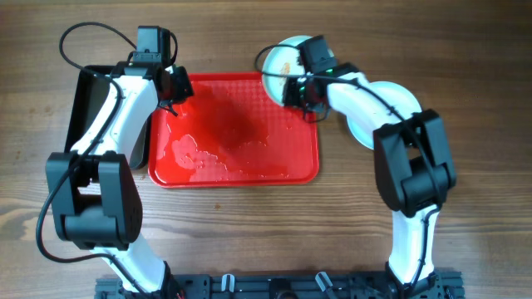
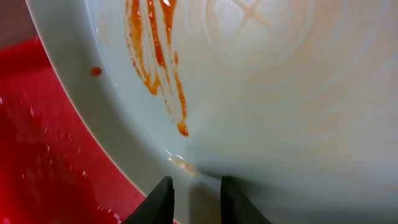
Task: Clean dirty plates on tray and stack at the side
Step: 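Grip the rim of the last plate on the red tray with the right gripper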
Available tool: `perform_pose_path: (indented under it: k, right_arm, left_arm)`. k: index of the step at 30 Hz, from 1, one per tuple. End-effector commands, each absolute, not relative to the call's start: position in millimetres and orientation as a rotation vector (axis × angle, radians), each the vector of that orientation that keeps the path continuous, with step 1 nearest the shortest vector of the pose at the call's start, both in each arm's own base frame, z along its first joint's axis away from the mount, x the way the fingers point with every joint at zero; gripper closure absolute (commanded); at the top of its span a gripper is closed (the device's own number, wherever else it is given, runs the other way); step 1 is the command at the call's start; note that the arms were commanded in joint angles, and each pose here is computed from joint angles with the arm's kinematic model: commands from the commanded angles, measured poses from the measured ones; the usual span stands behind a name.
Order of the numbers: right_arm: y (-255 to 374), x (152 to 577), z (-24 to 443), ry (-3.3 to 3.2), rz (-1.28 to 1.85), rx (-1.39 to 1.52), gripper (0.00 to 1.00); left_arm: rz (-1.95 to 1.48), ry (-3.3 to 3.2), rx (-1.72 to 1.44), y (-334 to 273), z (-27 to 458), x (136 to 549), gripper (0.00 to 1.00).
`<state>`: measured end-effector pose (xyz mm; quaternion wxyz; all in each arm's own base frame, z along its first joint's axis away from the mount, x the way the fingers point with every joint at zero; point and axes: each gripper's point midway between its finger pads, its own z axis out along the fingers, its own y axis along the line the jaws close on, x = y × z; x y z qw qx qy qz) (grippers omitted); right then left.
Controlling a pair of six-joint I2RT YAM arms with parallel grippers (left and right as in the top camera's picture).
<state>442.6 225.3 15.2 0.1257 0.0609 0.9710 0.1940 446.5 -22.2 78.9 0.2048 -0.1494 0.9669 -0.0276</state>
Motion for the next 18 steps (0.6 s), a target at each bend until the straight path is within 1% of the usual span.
perform_pose_path:
  k: [1,5,7,8,9,10,12,14,15,18]
  right_arm:
    - [261.4,412.6,0.4,2.902,0.582,0.076,0.74]
    - [318.9,365.2,5.2,2.957,0.747,-0.174,0.74]
    - [339.0,350.4,15.5,2.946,0.883,-0.297,0.73]
    - [341.4,350.1,21.8,2.937,0.92,-0.304,0.72]
    - [343.2,353.2,32.3,2.908,0.964,-0.331,0.54]
    - [337.8,364.6,51.1,2.864,0.984,-0.313,0.45]
    - [315.1,388.7,90.4,2.76,0.985,-0.275,0.41]
    - [271.9,413.9,107.1,2.727,0.865,-0.14,0.36]
    - [244.6,426.8,102.0,2.741,0.791,-0.018,0.32]
    - [224.3,431.5,76.6,2.8,0.766,0.094,0.32]
  left_arm:
    - [-0.073,2.648,-0.43,-17.9,95.8,452.3,0.96]
    - [-0.077,2.648,-0.429,-18.3,95.9,452.4,0.96]
    - [-0.076,2.648,-0.429,-18.3,95.8,452.3,0.96]
    - [-0.076,2.649,-0.429,-18.3,95.8,452.2,0.95]
    - [-0.076,2.649,-0.429,-18.3,95.7,452.1,0.95]
    - [-0.076,2.651,-0.43,-18.3,95.5,451.7,0.95]
    - [-0.093,2.654,-0.425,-20.5,95.5,451.6,0.96]
    - [-0.194,2.668,-0.398,-35.0,95.6,450.8,0.96]
    - [-0.251,2.676,-0.361,-48.0,94.9,451.2,0.96]
    - [-0.274,2.689,-0.285,-73.9,83.2,454.7,0.96]
